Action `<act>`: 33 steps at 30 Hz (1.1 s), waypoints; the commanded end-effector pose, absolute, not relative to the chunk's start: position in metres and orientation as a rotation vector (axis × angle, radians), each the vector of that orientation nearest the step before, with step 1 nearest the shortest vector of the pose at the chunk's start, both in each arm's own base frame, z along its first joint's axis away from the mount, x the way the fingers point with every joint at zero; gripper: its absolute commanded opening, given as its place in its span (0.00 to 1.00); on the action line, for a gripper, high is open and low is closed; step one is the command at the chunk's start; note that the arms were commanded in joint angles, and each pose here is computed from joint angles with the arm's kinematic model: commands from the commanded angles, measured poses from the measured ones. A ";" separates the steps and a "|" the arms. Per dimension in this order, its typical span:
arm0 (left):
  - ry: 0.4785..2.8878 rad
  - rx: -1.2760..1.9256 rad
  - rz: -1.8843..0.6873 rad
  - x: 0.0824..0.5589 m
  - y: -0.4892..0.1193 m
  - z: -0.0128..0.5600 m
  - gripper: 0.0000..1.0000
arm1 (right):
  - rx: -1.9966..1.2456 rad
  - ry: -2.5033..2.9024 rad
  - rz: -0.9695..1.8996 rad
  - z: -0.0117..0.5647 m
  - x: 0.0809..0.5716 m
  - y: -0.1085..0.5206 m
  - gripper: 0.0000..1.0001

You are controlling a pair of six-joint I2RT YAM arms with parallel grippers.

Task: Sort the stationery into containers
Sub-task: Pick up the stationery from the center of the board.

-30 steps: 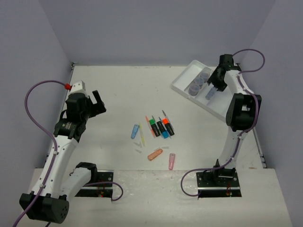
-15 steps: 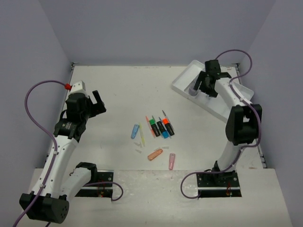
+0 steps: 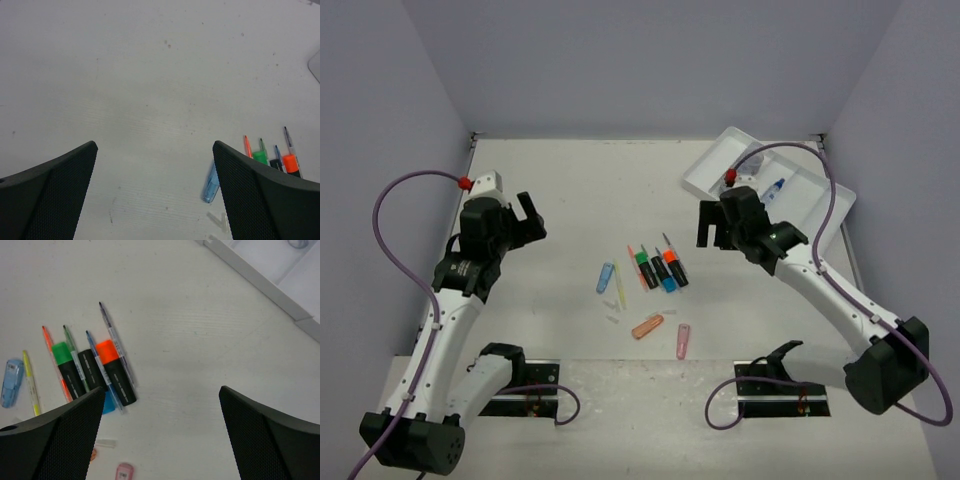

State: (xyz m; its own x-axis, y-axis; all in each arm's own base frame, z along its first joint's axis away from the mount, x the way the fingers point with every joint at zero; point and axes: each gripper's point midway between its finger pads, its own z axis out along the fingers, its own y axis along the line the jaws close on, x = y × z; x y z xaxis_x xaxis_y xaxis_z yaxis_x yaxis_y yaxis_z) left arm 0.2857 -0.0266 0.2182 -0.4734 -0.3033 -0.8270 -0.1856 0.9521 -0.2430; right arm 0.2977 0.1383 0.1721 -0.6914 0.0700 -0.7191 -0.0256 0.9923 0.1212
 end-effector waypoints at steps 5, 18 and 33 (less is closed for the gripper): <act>2.043 -0.327 -0.097 0.294 -0.021 0.227 1.00 | 0.072 2.087 0.296 0.215 0.287 0.133 0.97; 2.082 -0.395 -0.016 0.295 -0.008 0.208 1.00 | 0.088 1.881 0.367 0.227 0.274 0.120 0.99; 2.037 -0.374 -0.042 0.290 -0.010 0.221 1.00 | 0.094 1.947 0.383 0.217 0.279 0.130 0.99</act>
State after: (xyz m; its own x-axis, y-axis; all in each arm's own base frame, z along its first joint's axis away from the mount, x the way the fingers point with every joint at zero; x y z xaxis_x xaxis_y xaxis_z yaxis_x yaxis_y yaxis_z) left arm 0.2900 -0.0105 0.2061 -0.4830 -0.2961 -0.8240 -0.2708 0.9455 -0.1810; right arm 0.2738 0.1231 0.1909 -0.4583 0.1938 -0.8674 -0.0862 0.9616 0.2604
